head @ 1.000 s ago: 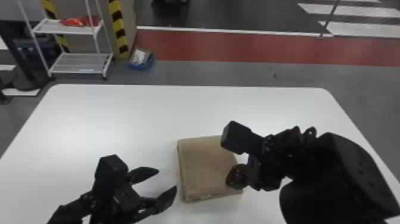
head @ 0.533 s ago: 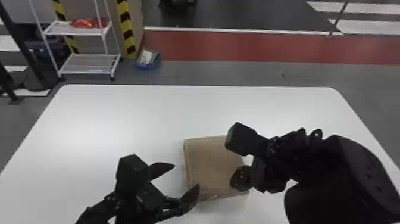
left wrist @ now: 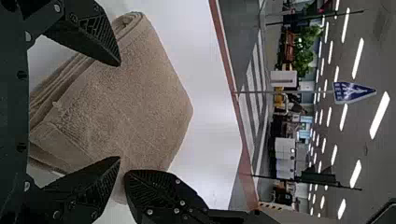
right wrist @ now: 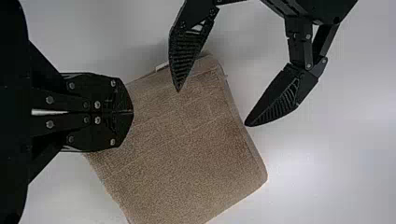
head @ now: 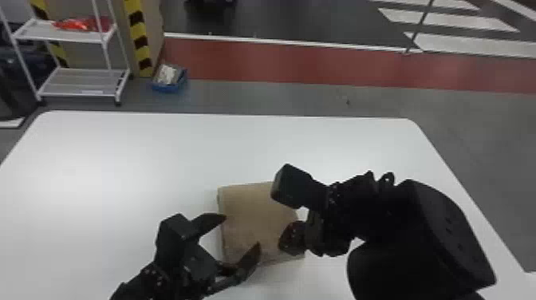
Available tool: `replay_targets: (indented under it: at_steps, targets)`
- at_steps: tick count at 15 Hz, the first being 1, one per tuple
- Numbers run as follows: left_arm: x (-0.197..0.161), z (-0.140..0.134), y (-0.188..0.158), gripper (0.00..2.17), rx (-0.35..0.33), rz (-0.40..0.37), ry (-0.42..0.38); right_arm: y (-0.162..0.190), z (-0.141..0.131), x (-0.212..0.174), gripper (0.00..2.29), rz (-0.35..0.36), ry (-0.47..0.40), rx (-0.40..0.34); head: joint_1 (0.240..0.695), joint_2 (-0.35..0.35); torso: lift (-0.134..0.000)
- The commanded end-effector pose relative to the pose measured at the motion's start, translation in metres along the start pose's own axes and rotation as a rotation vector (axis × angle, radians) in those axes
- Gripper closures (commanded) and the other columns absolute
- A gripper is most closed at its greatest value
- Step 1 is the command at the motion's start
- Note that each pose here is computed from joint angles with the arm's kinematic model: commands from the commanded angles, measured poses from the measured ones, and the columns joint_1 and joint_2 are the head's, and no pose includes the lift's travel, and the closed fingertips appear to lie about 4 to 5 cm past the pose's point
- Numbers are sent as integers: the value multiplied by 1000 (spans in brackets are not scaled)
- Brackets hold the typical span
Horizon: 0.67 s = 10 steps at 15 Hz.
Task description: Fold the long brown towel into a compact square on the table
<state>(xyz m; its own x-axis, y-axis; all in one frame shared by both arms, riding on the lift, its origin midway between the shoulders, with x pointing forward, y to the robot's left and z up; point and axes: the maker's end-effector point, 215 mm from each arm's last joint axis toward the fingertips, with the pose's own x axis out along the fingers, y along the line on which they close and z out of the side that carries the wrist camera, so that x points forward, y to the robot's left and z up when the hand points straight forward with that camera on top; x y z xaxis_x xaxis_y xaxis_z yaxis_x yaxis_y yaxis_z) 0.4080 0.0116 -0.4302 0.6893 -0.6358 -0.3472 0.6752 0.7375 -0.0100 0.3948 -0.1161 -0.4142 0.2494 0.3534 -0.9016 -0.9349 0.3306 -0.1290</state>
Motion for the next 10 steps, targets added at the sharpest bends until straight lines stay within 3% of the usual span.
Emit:
replay_targets:
  at_steps: [1,7,10]
  targets:
    - [5,-10,2,205,3,2,25,0,1,0,1480,1,-2,0,695,-147,-123]
    - [8,-23,1,205,6,-7,53,-11,13,-14,1480,-17,-61,37,695,-143,-123]
    - [6,-22,0,205,9,-9,52,-53,20,-29,1480,-141,-106,84,695,-144,-123]
